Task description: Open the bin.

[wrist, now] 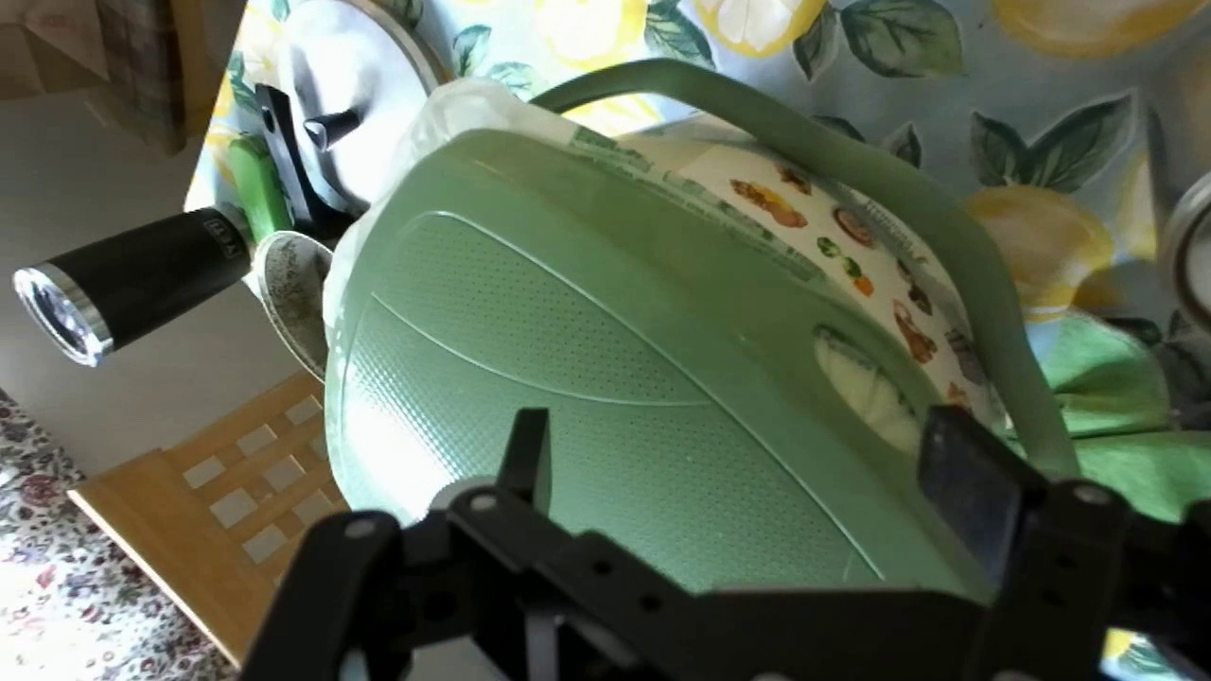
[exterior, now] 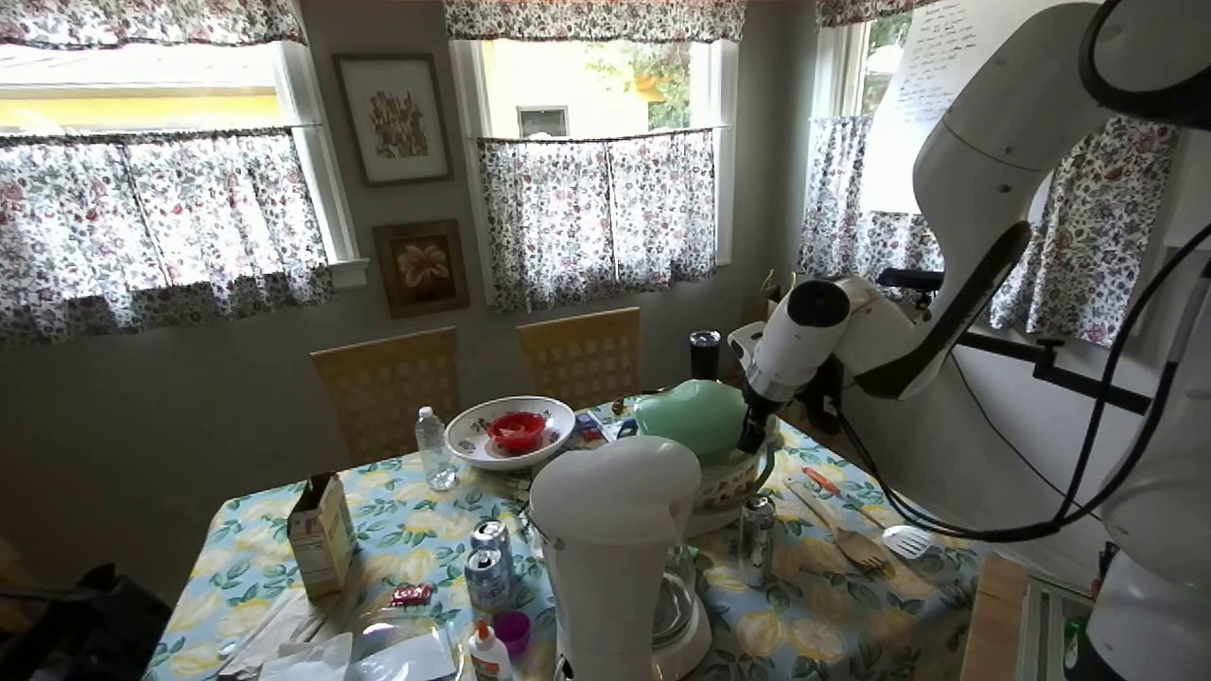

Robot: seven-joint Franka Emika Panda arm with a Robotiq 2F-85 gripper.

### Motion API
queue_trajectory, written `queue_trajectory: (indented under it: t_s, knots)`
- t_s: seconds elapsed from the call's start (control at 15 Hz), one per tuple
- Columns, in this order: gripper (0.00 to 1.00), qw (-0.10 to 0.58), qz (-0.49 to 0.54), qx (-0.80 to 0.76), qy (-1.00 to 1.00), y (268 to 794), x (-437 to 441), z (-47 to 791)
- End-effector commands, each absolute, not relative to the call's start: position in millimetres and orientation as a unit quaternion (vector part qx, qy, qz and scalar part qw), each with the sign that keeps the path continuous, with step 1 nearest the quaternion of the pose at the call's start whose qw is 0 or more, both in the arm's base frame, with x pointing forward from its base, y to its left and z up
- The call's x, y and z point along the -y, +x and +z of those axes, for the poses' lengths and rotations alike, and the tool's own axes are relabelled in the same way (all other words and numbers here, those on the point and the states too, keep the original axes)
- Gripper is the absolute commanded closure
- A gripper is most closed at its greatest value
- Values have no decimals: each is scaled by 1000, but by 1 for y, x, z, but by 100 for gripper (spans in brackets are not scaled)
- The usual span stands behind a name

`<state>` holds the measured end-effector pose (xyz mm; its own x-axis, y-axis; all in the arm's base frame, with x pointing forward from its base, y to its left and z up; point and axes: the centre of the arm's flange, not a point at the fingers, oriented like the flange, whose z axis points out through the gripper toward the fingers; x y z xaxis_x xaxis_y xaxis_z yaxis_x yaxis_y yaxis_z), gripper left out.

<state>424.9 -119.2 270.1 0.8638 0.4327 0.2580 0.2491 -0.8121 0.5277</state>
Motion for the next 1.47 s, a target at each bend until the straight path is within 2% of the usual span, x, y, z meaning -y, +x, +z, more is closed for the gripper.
queue_trajectory:
  t_s: [0.0,0.6,1.4]
  knots:
    - [0,242,205,-167,934,430,118,245]
    - [0,229,200,-147,941,426,110,233]
    - [0,252,218,-159,930,432,107,215]
